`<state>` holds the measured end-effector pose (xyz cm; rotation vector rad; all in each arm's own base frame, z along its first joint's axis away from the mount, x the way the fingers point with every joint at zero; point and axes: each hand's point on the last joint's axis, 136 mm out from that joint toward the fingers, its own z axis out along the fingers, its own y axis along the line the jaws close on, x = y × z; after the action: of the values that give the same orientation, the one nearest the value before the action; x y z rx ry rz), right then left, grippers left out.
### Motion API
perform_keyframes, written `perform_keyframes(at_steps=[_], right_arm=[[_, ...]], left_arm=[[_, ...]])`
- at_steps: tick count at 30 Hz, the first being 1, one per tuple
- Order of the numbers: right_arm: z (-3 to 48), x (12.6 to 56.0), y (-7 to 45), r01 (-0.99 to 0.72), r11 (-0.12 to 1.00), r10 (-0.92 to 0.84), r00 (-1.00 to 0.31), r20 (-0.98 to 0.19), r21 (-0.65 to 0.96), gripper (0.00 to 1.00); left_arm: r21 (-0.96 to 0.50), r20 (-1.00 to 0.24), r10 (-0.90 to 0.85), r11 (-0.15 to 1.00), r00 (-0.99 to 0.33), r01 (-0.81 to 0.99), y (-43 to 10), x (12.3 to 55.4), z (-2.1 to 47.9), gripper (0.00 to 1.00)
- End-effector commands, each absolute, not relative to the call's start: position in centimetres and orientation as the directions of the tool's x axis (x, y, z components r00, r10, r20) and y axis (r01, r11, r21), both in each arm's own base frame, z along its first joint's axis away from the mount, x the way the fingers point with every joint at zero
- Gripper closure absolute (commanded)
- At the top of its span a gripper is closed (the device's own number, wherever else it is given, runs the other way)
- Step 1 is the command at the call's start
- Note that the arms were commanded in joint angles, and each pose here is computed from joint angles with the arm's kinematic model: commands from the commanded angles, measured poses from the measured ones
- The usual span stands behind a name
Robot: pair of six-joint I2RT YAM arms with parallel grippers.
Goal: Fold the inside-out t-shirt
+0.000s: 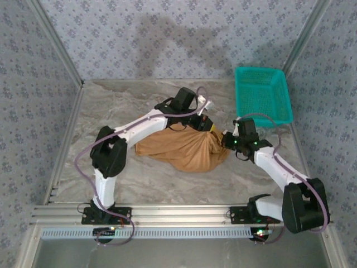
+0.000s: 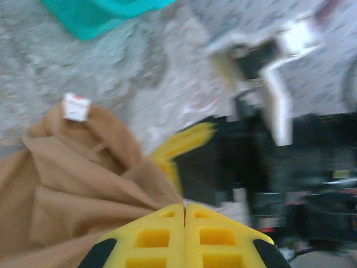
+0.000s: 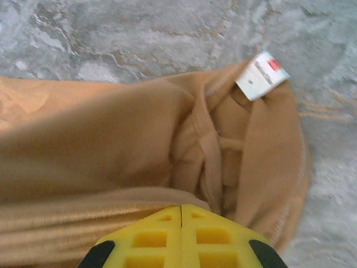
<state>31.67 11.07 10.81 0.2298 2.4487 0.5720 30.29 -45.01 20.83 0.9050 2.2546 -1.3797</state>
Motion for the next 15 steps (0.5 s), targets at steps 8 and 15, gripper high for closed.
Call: perform_keyframes(at_steps=[8, 15], right_arm=[[15.8, 30.0, 10.1, 0.107, 0.868, 0.383, -0.765, -0.517, 0.485, 0.73], [17.4, 29.9, 13.4, 0.061, 0.687, 0.528, -0.727, -0.439, 0.724, 0.95]], left_arm=[[-0.835, -0.535, 0.138, 0.059, -0.833, 0.547, -44.3, 31.0, 25.5, 1.00], [-0.847, -0.516, 0.134, 0.072, -0.846, 0.527, -44.6, 31.3, 24.7, 1.00]])
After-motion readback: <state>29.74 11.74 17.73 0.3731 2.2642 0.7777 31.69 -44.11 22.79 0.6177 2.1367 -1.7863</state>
